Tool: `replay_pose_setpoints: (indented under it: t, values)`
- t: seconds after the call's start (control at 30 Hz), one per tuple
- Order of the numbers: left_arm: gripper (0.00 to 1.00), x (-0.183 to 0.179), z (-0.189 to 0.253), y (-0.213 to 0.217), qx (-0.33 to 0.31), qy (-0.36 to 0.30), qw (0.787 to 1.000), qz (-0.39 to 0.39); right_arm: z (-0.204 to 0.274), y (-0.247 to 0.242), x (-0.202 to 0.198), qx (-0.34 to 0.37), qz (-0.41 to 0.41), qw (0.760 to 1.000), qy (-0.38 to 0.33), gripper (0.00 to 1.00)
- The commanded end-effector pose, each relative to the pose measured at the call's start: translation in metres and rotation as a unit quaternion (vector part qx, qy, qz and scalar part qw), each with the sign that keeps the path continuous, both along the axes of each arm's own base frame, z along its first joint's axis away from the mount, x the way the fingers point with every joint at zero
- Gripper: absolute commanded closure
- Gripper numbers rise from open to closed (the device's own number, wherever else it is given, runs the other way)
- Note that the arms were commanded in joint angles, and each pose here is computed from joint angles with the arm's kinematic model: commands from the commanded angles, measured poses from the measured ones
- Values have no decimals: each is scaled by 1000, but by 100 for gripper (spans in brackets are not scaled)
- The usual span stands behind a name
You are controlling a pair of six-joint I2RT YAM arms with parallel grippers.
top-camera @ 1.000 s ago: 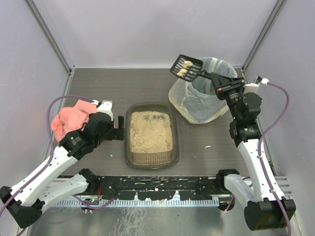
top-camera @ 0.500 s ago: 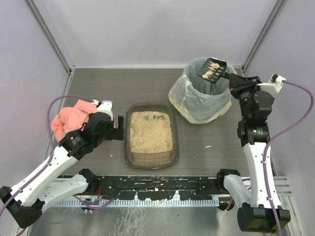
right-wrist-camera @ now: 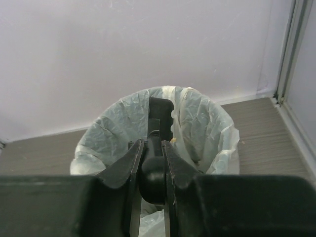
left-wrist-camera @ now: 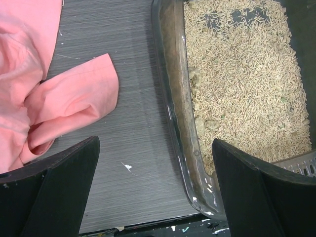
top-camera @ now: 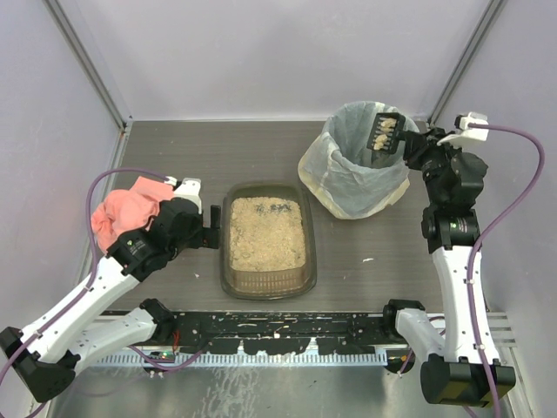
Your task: Clean the litter box
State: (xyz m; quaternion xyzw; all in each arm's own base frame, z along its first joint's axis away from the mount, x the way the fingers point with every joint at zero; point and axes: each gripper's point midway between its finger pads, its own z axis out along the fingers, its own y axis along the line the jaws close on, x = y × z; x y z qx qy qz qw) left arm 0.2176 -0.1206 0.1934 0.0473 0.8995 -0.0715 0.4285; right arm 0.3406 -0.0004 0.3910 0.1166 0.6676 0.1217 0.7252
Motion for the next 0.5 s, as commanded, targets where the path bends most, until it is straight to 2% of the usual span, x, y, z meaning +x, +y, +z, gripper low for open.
replay_pose_setpoints:
  t: [0.0,0.2,0.47]
  values:
    - [2,5,20,-4,-17,-22,1000,-5,34,5,-3,-122,26,991,-44,99]
    - [2,6,17,-7,-15,-16,1000,-8,28,15,6,-193,70,978,-26,99]
    - [2,6,17,-5,-13,-16,1000,-5,31,16,9,-198,72,977,-33,99]
